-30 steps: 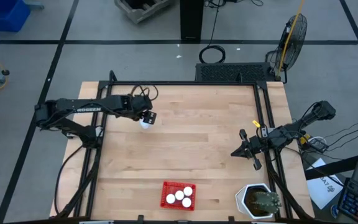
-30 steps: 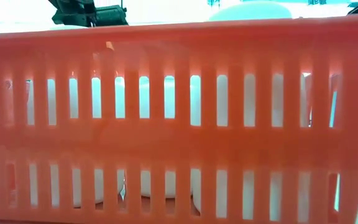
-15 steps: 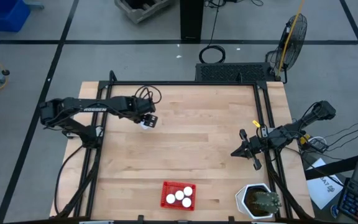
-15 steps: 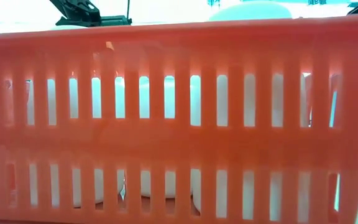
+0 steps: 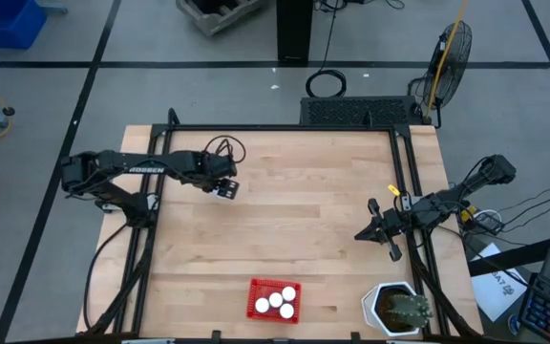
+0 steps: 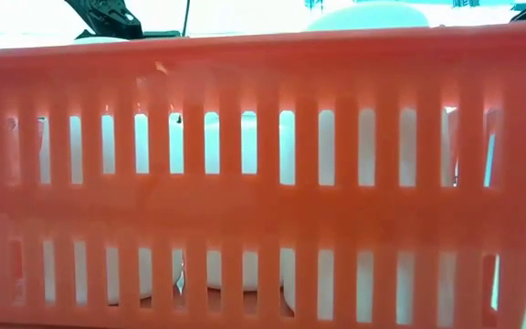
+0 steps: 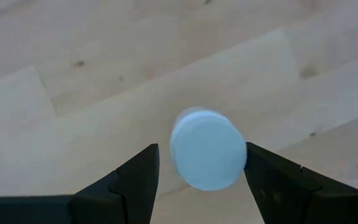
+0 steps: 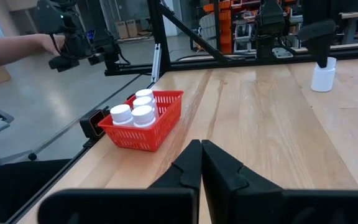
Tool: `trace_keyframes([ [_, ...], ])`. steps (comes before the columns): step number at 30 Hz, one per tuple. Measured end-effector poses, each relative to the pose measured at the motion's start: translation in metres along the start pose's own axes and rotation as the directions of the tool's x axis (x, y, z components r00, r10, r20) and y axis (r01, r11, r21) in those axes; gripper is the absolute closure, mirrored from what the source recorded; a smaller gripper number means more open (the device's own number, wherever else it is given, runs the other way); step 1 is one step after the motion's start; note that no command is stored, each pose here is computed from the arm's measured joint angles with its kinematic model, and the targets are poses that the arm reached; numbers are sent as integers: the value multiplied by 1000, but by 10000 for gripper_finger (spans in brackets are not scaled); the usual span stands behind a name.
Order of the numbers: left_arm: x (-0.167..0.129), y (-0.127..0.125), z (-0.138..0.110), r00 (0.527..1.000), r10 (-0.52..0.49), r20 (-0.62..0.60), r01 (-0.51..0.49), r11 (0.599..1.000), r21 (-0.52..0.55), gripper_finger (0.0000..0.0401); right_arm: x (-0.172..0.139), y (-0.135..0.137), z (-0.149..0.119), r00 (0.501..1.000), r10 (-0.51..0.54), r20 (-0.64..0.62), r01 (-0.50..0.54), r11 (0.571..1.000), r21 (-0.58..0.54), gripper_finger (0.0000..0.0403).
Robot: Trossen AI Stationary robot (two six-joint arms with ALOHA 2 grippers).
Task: Pick and place pill bottles into a basket
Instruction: Put the white pill bottle into the red basket
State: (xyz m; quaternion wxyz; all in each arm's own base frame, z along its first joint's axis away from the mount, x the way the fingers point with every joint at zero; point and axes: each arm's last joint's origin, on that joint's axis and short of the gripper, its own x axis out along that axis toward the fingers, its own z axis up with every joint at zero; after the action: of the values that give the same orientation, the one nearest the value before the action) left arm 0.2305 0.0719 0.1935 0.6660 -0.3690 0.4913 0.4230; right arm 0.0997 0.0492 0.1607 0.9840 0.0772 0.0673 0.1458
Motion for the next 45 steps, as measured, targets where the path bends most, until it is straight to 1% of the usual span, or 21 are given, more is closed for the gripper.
trace_keyframes([
  [3,3,0,-4,1000,9,8,-9,1000,20,167,0,0,0,1000,0,0,0,1000,0,398],
  [8,2,-8,-2,997,-55,46,53,998,39,167,0,0,0,1000,0,0,0,1000,0,398],
  [17,2,-8,-5,998,-51,34,49,997,51,169,0,0,0,1000,0,0,0,1000,0,399],
  [19,1,-9,-6,998,-55,31,53,997,58,178,0,0,0,1000,0,0,0,1000,0,399],
  [24,1,-11,-7,998,-57,34,55,997,54,224,0,0,0,1000,0,0,0,1000,0,398],
  [27,1,-11,-7,998,-56,41,54,997,58,244,0,0,0,1000,0,0,0,1000,0,399],
  [32,1,-11,-7,997,-55,46,52,996,65,241,0,0,0,1000,0,0,0,1000,0,399],
  [36,0,-14,-9,996,-79,32,77,994,80,236,0,0,0,1000,0,0,0,1000,0,399],
  [38,-1,-16,-12,996,-89,24,86,992,97,244,0,0,0,1000,0,0,0,1000,0,399],
  [41,-2,-22,-18,991,-133,2,131,983,131,245,0,0,0,1000,0,0,0,1000,0,399],
  [45,-5,-32,-30,986,-165,2,162,973,166,245,0,0,0,1000,0,0,0,1000,0,398],
])
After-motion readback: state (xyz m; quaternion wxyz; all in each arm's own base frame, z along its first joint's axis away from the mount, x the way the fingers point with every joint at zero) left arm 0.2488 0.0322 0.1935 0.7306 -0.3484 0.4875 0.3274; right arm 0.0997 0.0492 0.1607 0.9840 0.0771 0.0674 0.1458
